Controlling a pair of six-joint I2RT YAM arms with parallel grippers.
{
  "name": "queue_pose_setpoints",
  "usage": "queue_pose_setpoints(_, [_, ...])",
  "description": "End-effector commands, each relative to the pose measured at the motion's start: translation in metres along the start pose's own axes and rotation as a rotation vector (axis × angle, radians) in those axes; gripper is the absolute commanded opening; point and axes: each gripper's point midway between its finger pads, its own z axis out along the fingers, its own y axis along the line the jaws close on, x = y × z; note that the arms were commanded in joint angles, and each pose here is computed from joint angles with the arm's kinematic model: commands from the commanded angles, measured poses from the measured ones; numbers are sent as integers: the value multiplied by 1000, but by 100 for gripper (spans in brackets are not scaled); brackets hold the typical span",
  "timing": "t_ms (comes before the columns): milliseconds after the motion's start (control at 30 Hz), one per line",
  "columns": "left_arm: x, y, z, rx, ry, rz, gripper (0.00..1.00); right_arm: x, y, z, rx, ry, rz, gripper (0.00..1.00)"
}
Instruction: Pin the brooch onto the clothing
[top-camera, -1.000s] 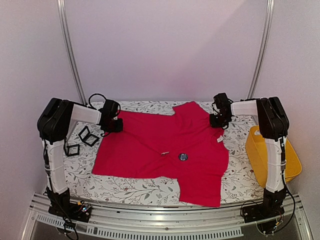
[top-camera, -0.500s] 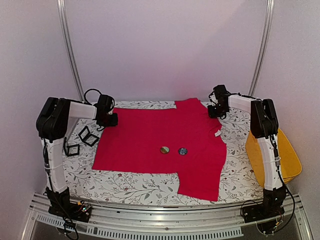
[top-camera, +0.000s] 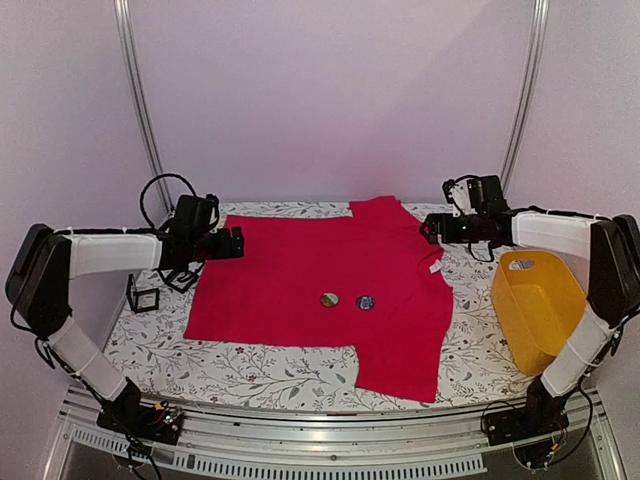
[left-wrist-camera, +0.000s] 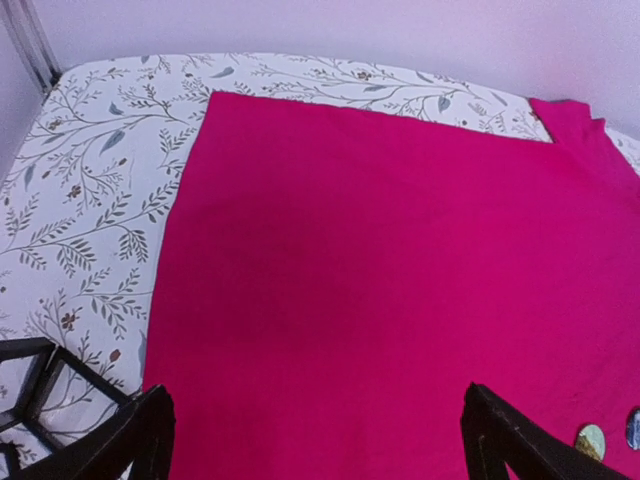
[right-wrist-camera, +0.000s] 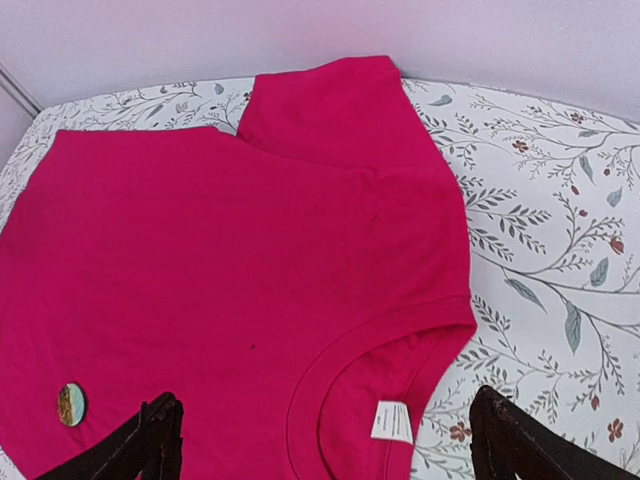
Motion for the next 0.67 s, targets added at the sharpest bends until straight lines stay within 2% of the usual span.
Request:
queue_pose_setpoints(0, [-24, 14, -41, -26, -219, -68, 100, -36, -9, -59, -20, -316, 69, 99])
queue_pose_setpoints(167, [-35, 42, -97, -76, -418, -45, 100, -29, -55, -103, 255, -444, 68, 99])
queue_pose_setpoints(300, [-44, 92, -139, -293, -555, -65, 100, -12, -84, -125, 421, -519, 111, 99])
queue_pose_setpoints(367, [-44, 117, -156, -374, -622, -96, 100, -8, -86, -132, 430, -561, 116, 99])
queue_pose_setpoints(467, [-34, 140, -167, -406, -683, -144, 100, -3, -85, -134, 421, -602, 110, 99])
queue_pose_setpoints(533, [-35, 144, -176, -401, -730, -155, 100, -3, -85, -131, 416, -612, 111, 99])
queue_pose_setpoints(633, [-33, 145, -176, -402, -732, -145, 100, -4, -83, -128, 403, -617, 105, 99])
